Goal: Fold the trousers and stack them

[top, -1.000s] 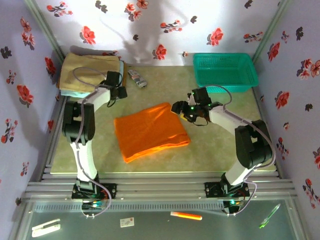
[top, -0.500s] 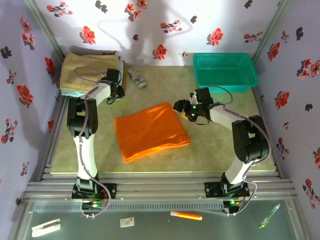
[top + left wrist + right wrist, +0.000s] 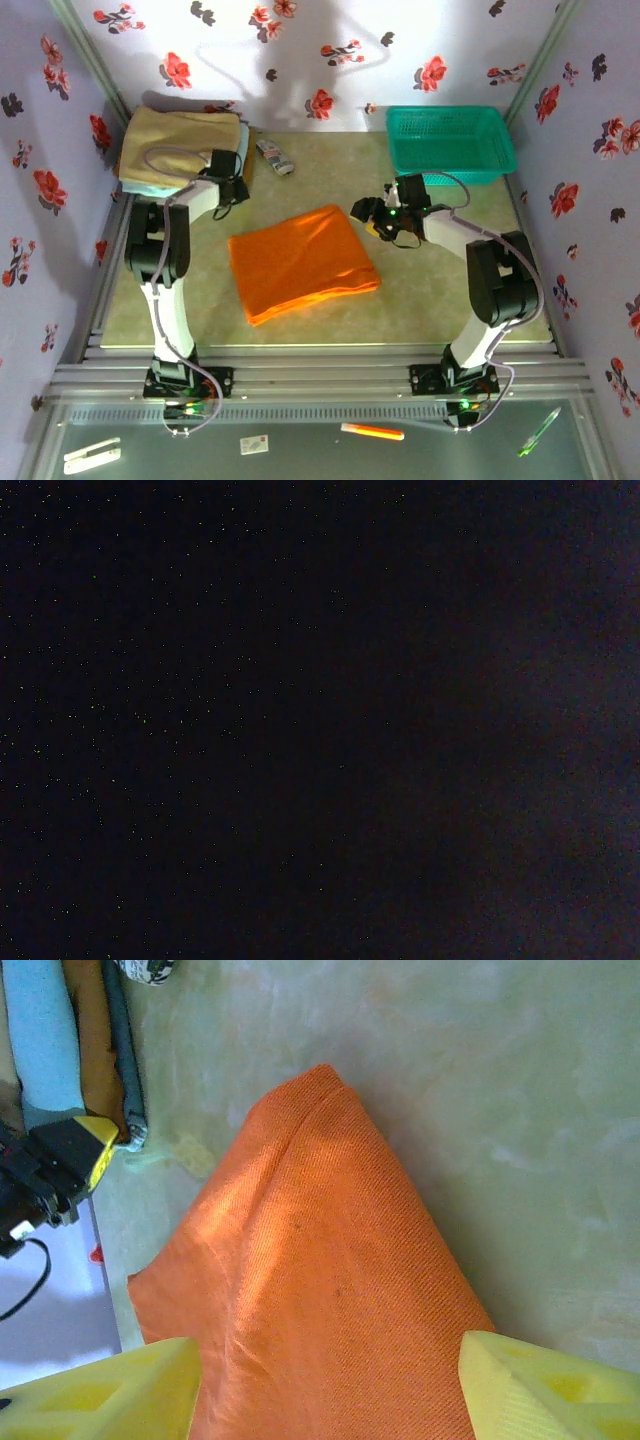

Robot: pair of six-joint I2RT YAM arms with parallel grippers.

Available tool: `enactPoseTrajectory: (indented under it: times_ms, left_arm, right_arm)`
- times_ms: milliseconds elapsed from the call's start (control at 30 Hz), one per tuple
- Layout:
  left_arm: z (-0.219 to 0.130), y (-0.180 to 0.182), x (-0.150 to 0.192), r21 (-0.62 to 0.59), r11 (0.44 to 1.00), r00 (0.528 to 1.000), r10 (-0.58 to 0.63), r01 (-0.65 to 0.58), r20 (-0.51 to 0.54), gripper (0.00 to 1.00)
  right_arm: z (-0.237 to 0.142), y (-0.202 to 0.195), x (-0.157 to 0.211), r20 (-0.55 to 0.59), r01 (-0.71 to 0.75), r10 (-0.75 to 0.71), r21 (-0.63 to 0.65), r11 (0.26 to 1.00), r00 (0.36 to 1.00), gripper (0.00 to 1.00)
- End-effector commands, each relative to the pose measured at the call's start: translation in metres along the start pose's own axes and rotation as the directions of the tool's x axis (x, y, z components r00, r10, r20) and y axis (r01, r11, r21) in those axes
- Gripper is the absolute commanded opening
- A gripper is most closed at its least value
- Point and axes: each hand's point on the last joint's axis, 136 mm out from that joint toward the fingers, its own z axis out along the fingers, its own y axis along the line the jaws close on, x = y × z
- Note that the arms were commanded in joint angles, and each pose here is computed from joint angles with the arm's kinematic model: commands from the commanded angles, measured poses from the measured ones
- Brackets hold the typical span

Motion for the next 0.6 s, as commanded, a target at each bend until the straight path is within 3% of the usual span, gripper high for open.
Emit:
enactPoseTrajectory:
  times_ms: [0,267,567]
  left_arm:
    - [-0.02,-0.052,0.057,0.135,0.99,0.993,0.039,-0.024,-0.11,0.0]
    - [-0.064,-0.106,0.1,0.206,0.978,0.997,0.048,-0.033,-0.067,0.0]
    - [-0.081,-0.158,0.125,0.271,0.962,0.994,0.059,-0.033,-0.089,0.0]
  right_arm:
    - [-0.007,0.004,0.004,-0.004,-0.001,0.001,-0.014,1.0,1.0,0.69]
    - [-0.014,0.003,0.01,-0.001,0.005,-0.005,-0.016,1.0,1.0,0.68]
    - [-0.022,0.002,0.015,0.002,0.018,-0.018,-0.006,1.0,1.0,0.68]
